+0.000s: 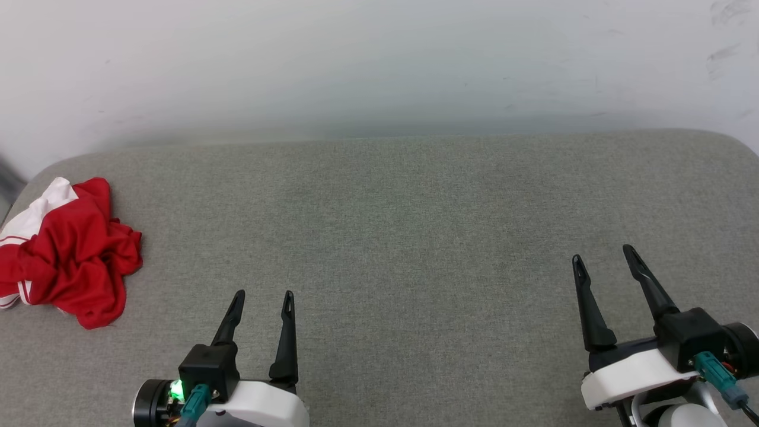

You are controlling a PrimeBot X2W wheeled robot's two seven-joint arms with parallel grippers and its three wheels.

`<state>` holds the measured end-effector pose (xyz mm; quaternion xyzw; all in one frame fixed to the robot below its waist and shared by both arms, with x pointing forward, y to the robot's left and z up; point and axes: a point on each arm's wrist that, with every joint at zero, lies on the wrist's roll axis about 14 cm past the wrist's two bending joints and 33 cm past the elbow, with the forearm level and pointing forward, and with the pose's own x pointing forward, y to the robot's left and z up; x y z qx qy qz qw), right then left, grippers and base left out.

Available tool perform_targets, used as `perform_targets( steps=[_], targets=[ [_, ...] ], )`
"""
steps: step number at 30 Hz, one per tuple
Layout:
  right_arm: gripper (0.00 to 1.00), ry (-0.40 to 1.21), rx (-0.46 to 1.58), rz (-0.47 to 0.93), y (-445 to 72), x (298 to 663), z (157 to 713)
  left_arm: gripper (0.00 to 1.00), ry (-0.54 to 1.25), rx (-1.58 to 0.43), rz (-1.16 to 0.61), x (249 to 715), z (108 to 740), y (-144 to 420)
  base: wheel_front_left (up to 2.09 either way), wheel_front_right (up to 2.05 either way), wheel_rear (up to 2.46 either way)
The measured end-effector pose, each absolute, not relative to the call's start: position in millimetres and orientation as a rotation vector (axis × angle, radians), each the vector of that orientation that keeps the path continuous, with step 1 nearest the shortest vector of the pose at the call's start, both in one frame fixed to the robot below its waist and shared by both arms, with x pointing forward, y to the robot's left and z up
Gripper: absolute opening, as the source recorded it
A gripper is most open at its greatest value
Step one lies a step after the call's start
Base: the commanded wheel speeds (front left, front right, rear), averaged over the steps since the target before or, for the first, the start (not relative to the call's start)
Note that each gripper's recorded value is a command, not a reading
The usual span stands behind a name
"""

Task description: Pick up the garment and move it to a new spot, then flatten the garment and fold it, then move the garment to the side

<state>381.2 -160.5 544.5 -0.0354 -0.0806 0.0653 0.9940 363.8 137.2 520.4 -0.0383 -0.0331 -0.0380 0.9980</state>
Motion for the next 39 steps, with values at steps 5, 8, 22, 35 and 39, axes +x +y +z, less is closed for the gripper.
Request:
perform_targets(
  steps=[5,8,22,35,39],
  targets=[
    [1.00,-0.181,-0.062,0.133,-159.6,380.7,548.6,1.00,-0.091,-0.111,-0.069,364.1,526.7,137.6,0.00,0.00,0.00],
    [1.00,-0.187,-0.041,0.129,-160.6,380.5,549.9,1.00,-0.107,-0.126,-0.062,363.9,529.6,140.8,0.00,0.00,0.00],
    [1.00,-0.161,0.029,0.100,-169.8,375.8,535.9,1.00,-0.123,-0.128,-0.081,357.4,525.3,145.2,0.00,0.00,0.00],
    [1.00,-0.157,-0.023,0.116,-165.5,375.8,531.0,1.00,-0.121,-0.046,-0.121,354.2,519.1,140.1,0.00,0.00,0.00],
    [1.00,-0.153,-0.023,0.117,-165.3,376.1,529.5,1.00,-0.114,-0.043,-0.125,353.8,516.5,139.8,0.00,0.00,0.00]
  ],
)
